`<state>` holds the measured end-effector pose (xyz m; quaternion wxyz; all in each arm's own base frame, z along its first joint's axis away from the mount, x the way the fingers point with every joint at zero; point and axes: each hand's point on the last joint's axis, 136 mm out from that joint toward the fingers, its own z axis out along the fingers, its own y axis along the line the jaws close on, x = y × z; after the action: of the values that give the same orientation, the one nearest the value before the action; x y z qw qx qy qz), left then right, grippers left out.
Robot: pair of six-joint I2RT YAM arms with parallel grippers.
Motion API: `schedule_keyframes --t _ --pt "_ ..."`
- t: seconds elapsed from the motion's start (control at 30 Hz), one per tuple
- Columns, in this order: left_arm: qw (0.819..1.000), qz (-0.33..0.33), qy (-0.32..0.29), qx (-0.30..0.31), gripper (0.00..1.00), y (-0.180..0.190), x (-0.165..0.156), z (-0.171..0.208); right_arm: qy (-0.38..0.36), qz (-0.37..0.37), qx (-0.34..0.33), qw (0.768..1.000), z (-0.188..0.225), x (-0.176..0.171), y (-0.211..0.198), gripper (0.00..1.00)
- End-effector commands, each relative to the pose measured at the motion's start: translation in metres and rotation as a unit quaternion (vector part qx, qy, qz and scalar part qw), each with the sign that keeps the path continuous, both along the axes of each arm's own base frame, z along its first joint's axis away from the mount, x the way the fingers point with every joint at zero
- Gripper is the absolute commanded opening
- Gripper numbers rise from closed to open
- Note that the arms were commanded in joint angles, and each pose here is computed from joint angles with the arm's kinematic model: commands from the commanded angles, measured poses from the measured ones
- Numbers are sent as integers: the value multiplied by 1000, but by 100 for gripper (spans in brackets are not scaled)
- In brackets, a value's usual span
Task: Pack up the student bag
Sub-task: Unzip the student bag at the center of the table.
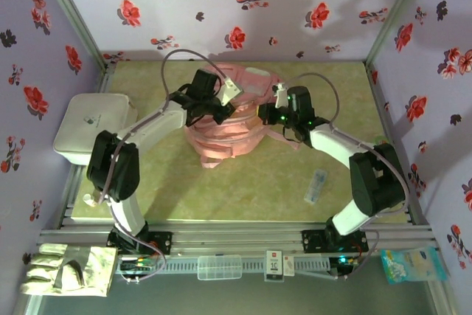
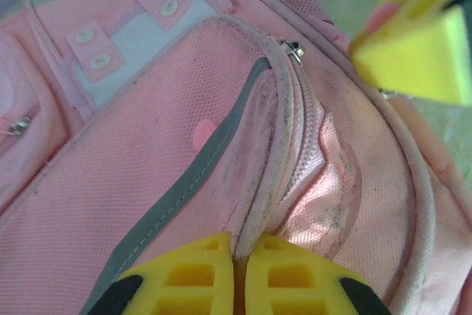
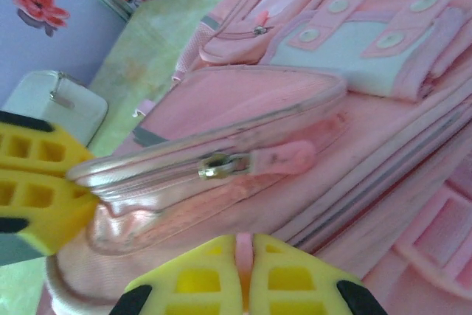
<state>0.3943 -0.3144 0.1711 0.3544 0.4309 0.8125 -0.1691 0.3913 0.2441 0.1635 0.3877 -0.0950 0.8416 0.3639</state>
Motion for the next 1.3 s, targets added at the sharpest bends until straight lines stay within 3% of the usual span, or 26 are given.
schedule_keyframes --t 0.0,0.23,0.6,0.73,0.83,0.93,1.0,1.17,1.27 --pt "998 22 17 -65 0 -33 15 18 -29 46 89 995 30 -23 36 0" --pt "995 28 44 -86 0 -46 21 18 -31 43 126 991 16 -35 41 0" --pt "998 -27 53 -35 0 -48 8 -17 -73 55 118 989 32 -51 39 2" --pt "996 -78 50 -19 0 -56 -9 -23 -75 70 91 991 25 -60 50 4" --pt "996 -66 59 -28 0 -62 -4 -24 -69 89 46 993 8 -73 66 4" --pt "996 -44 55 -53 0 -64 7 -16 -56 80 59 994 -1 -76 68 6" --pt "996 -28 47 -72 0 -60 15 -7 -64 56 73 994 2 -75 58 13" --pt "995 -31 24 -89 0 -49 12 6 -37 -35 100 994 17 -59 17 50" --pt "995 -32 6 -93 0 -40 8 9 -2 -87 135 987 21 -45 -9 60"
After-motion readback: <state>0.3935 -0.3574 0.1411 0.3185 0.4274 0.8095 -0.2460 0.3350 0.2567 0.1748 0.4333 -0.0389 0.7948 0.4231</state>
